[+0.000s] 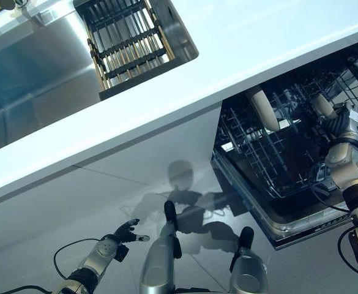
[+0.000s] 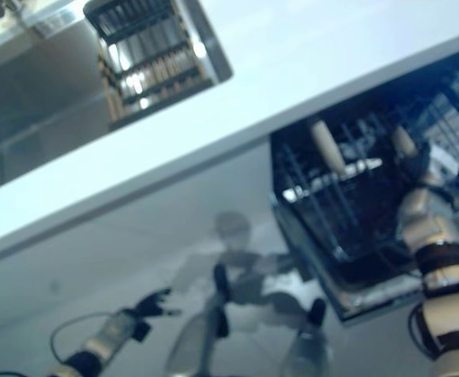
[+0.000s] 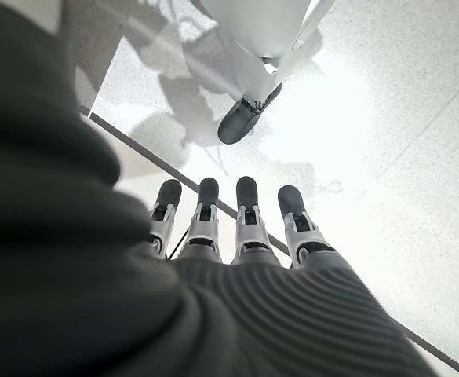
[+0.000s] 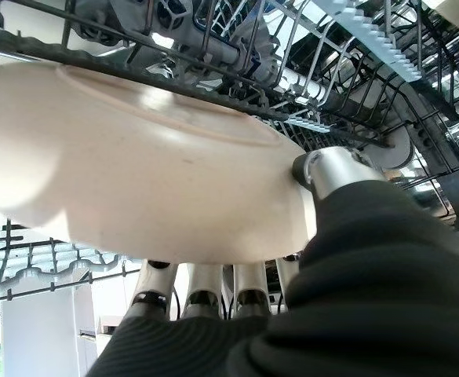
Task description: Take plates into dishwasher
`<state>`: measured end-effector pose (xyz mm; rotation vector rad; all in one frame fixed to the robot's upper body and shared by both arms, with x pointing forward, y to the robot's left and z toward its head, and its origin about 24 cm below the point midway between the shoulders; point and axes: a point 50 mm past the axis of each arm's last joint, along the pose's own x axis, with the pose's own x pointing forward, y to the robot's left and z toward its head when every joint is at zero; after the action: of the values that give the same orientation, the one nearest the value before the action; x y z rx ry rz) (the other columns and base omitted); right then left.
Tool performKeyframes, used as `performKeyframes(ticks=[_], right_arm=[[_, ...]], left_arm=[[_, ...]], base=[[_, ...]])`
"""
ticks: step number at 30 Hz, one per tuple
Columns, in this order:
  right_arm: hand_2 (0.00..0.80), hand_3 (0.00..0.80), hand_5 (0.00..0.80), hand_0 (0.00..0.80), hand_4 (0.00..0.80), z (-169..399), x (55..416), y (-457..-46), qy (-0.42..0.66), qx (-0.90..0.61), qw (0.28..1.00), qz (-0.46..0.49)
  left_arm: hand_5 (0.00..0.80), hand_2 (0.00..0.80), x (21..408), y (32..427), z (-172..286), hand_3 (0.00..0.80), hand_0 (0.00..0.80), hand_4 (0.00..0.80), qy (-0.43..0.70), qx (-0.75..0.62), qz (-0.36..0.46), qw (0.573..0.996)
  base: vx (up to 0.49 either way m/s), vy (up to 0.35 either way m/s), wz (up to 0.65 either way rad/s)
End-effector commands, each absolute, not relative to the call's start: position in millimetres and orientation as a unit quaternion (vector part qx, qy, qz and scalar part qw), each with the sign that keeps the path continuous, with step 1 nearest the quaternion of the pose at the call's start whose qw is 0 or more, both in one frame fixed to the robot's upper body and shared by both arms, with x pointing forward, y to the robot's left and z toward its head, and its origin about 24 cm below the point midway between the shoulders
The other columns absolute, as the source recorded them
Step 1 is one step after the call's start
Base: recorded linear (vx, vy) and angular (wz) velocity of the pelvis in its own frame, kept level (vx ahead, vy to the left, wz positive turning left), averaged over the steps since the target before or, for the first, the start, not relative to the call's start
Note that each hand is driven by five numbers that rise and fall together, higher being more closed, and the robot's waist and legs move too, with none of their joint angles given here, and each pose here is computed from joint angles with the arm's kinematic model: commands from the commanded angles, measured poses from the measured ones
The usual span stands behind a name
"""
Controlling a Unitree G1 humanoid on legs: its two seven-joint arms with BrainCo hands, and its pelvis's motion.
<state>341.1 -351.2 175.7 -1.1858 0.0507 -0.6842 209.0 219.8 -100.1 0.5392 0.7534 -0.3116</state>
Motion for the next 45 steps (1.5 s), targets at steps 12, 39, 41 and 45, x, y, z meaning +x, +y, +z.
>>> performKeyframes(ticks=[12,39,41,45], right_arm=[[0.000,0.000,0.000,0.000,0.000,199.2,328.3,-379.2,0.052,-0.543,0.746,-0.383],[0.000,0.000,0.000,0.000,0.000,227.4,298.4,-341.9,-0.190,-0.425,0.773,-0.431],[0.000,0.000,0.000,0.000,0.000,229.4,289.6,-340.9,-0.212,-0.416,0.773,-0.430],[0.000,0.000,0.000,0.000,0.000,236.8,271.7,-339.8,-0.252,-0.409,0.767,-0.426]], left_arm=[[0.000,0.000,233.1,227.0,-80.5,0.000,0.000,0.000,0.328,0.263,-0.136,0.897],[0.000,0.000,211.4,240.7,-92.5,0.000,0.000,0.000,0.360,0.258,-0.102,0.891],[0.000,0.000,208.2,242.6,-94.7,0.000,0.000,0.000,0.367,0.258,-0.098,0.889],[0.000,0.000,199.6,245.5,-100.1,0.000,0.000,0.000,0.382,0.258,-0.091,0.883]], base=[[0.000,0.000,0.00],[0.004,0.001,0.00],[0.000,0.000,0.00],[0.049,0.008,-0.02]])
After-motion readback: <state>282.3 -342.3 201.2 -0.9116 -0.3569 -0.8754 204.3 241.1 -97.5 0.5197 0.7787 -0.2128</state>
